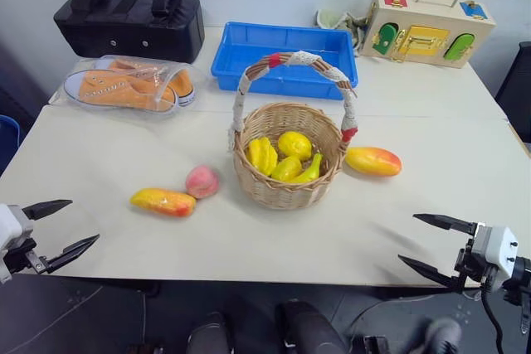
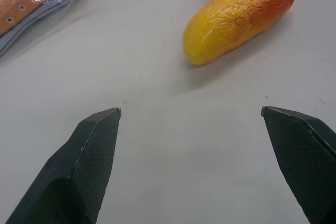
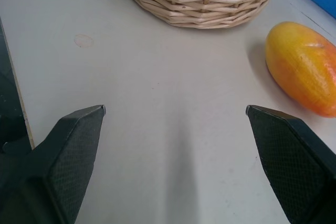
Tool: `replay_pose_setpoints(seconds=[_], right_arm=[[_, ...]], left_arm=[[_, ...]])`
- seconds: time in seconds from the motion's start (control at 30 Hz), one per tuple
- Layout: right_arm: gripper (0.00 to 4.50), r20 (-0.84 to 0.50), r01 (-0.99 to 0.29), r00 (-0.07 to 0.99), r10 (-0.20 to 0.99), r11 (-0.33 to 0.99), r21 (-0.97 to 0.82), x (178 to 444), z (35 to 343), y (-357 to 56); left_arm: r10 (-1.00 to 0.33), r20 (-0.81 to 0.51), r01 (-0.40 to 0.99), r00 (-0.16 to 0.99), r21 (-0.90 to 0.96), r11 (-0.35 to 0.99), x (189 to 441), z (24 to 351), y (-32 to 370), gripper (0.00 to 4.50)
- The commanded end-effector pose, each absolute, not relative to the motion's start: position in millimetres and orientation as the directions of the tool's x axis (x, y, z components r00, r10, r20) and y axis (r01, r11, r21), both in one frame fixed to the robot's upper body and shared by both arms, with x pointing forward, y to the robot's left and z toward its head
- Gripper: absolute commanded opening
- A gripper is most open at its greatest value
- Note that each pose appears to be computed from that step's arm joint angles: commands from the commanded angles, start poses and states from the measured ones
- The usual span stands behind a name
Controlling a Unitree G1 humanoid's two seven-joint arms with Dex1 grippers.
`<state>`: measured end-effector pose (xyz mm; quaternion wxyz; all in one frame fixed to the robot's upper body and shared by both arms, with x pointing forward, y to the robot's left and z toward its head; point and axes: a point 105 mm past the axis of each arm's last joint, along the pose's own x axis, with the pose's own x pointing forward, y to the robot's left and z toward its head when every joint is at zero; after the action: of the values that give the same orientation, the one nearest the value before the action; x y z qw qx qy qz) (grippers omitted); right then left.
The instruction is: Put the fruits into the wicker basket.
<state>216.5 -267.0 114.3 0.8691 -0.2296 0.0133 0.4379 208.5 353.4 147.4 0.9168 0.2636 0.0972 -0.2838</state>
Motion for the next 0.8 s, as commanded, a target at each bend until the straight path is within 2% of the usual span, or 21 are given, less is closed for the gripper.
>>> replay_pose_setpoints(seconds=[0.03,0.27,0.4,0.47,0.57,0.63,0.73,0.8], right_arm=[[4.47,-0.213,-0.773,0.604,0.768,0.5,-0.39,218.7,117.8,-261.3],[4.47,-0.118,-0.781,0.581,0.805,0.511,-0.359,221.5,126.8,-239.9],[4.47,0.042,-0.796,0.5,0.865,0.478,-0.371,214.5,154.8,-211.6],[4.47,0.117,-0.799,0.464,0.878,0.472,-0.373,212.7,174.2,-195.7],[4.47,0.17,-0.827,0.395,0.903,0.43,-0.362,209.9,199.3,-172.7],[4.47,0.159,-0.858,0.36,0.919,0.393,-0.33,208.7,205.2,-164.0],[4.47,0.178,-0.851,0.351,0.919,0.393,-0.349,212.3,211.4,-155.8],[4.47,0.185,-0.847,0.358,0.916,0.401,-0.349,214.6,212.5,-152.9]], left_arm=[[-0.475,-0.316,0.57,0.821,0.454,0.684,211.4,154.5,350.7,4.5],[-0.538,-0.319,0.625,0.78,0.374,0.685,212.8,157.4,347.0,4.5],[-0.612,-0.37,0.713,0.699,0.296,0.635,211.1,159.5,340.1,4.5],[-0.656,-0.439,0.781,0.614,0.221,0.584,209.9,163.4,335.8,4.5],[-0.698,-0.481,0.845,0.531,0.233,0.482,227.4,183.2,320.7,4.5],[-0.712,-0.517,0.879,0.474,0.227,0.42,240.7,188.1,308.1,4.5],[-0.681,-0.621,0.92,0.389,0.228,0.318,261.6,176.1,294.7,4.5],[-0.672,-0.642,0.929,0.37,0.237,0.285,279.5,170.6,284.5,4.5]])
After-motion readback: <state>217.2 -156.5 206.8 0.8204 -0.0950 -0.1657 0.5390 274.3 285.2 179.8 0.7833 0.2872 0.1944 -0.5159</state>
